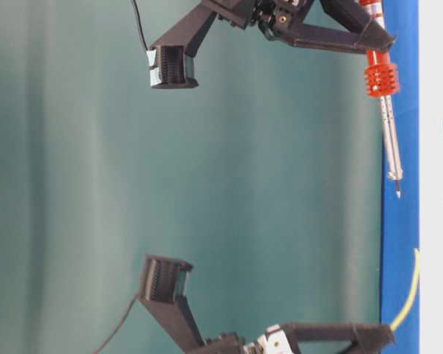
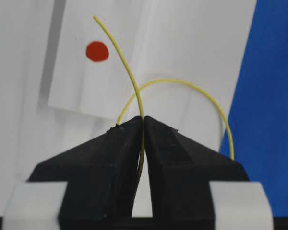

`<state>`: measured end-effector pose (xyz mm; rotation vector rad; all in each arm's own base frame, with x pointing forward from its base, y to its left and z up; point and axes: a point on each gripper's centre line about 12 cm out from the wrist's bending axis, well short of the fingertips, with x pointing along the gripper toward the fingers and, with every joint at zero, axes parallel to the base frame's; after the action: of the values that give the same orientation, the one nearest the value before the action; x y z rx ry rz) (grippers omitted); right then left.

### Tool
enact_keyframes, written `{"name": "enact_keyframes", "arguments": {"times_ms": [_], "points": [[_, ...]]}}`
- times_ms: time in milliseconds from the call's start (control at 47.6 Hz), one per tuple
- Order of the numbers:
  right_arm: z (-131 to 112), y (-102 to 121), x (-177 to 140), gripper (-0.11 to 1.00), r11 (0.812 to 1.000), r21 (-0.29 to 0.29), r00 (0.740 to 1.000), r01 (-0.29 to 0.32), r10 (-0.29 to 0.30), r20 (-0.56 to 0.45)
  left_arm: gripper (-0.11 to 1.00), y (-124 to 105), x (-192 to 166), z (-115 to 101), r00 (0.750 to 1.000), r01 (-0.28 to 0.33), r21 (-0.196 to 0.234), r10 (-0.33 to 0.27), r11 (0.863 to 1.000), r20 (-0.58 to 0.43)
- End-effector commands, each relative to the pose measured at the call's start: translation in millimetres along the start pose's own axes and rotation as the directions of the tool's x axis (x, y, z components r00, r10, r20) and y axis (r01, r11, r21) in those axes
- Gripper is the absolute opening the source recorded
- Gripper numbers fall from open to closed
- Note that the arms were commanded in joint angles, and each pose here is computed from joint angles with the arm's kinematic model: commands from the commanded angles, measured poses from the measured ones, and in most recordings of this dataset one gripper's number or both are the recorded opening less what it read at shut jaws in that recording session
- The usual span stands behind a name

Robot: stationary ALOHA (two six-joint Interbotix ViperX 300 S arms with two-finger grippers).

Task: Touch the tip of the soldering iron to the tip of the solder at the mark.
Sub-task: 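Bring the wire tip to the left red dot, iron tip toward it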

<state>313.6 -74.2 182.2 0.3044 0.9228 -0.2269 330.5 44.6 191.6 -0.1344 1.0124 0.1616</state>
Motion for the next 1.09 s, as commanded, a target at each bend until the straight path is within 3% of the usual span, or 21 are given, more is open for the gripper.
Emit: {"name": "enact_keyframes", "arguments": {"times_ms": [0, 294, 924, 1071], "points": [[12.9, 1.7, -6.3, 0.06, 1.0, -0.004, 0.999, -0.003, 0.003, 0.044, 0.03, -0.5, -8.3, 0.8, 1.0, 0.002, -0.013, -0.002, 1.0, 0.028], [12.5, 2.1, -6.0, 0.06, 1.0, 0.0, 0.999, -0.004, 0.004, 0.045, 0.03, 0.8, 6.7, -16.8, 0.999, 0.006, -0.032, -0.005, 0.999, 0.052], [22.5, 5.6, -0.2, 0.06, 1.0, -0.008, 0.999, -0.009, 0.009, 0.047, 0.03, 1.2, 18.0, -23.1, 1.0, 0.003, -0.034, -0.002, 0.999, 0.017], [31.4, 8.5, 6.0, 0.06, 1.0, -0.014, 0.999, -0.013, 0.014, 0.036, 0.03, 1.3, 17.5, -24.1, 1.0, 0.003, -0.052, -0.002, 0.999, 0.015]]}}
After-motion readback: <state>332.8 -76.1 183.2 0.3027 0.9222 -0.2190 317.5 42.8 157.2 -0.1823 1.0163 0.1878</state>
